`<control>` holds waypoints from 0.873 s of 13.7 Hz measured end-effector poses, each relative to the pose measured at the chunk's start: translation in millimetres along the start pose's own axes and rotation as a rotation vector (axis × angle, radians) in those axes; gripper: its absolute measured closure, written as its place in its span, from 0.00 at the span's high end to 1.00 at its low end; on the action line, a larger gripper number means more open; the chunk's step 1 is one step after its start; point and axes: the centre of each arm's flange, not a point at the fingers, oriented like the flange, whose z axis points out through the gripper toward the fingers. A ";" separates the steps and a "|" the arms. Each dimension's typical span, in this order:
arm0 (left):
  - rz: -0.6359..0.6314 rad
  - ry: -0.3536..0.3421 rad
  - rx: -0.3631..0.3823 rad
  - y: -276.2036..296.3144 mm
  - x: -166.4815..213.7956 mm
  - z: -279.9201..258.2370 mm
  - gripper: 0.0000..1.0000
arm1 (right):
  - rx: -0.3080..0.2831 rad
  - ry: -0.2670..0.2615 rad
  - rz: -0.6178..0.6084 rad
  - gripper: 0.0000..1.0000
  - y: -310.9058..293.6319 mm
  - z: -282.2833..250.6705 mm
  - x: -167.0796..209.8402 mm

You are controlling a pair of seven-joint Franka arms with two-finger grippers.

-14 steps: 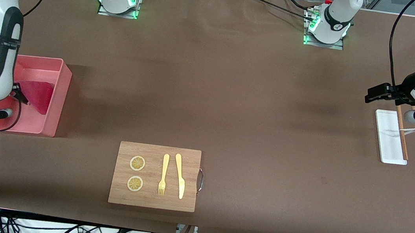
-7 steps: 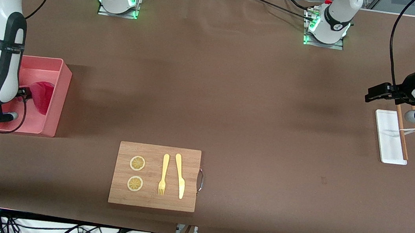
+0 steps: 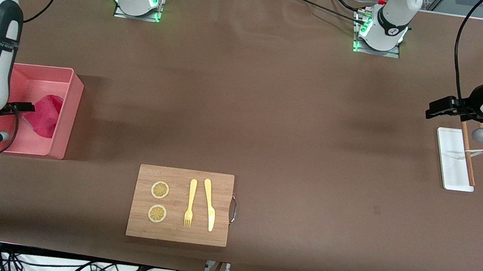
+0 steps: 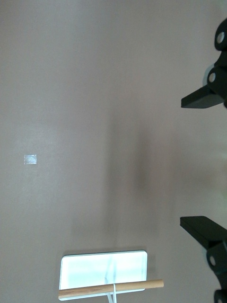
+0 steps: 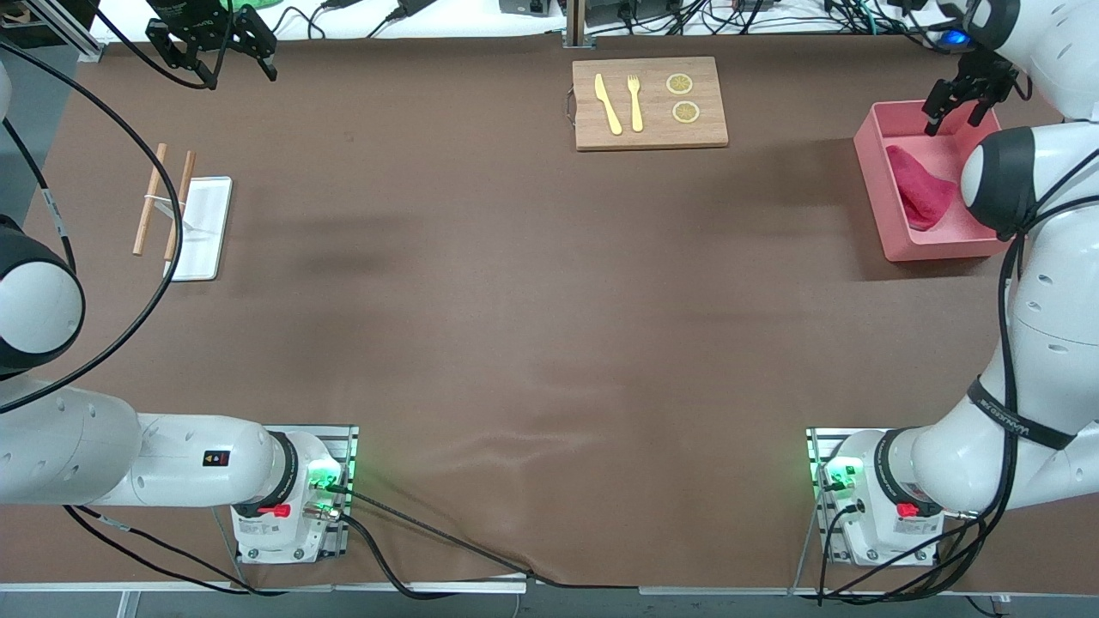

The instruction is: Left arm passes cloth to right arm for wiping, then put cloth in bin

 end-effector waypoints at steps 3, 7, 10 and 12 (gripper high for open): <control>0.000 -0.001 0.000 0.1 -0.1 0.0 1.00 | 0.003 0.036 -0.006 1.00 -5.2 -27.6 -10.1; 0.001 0.000 0.000 0.4 -0.1 -0.2 1.00 | 0.041 0.079 0.033 1.00 -33.1 -75.7 -26.7; 0.005 0.000 0.001 2.9 -0.4 -0.2 1.00 | 0.047 0.081 0.143 1.00 -87.1 -116.8 -34.6; 0.008 0.001 0.008 3.7 -0.5 -0.2 1.00 | 0.036 0.100 0.219 1.00 -130.1 -149.7 -45.4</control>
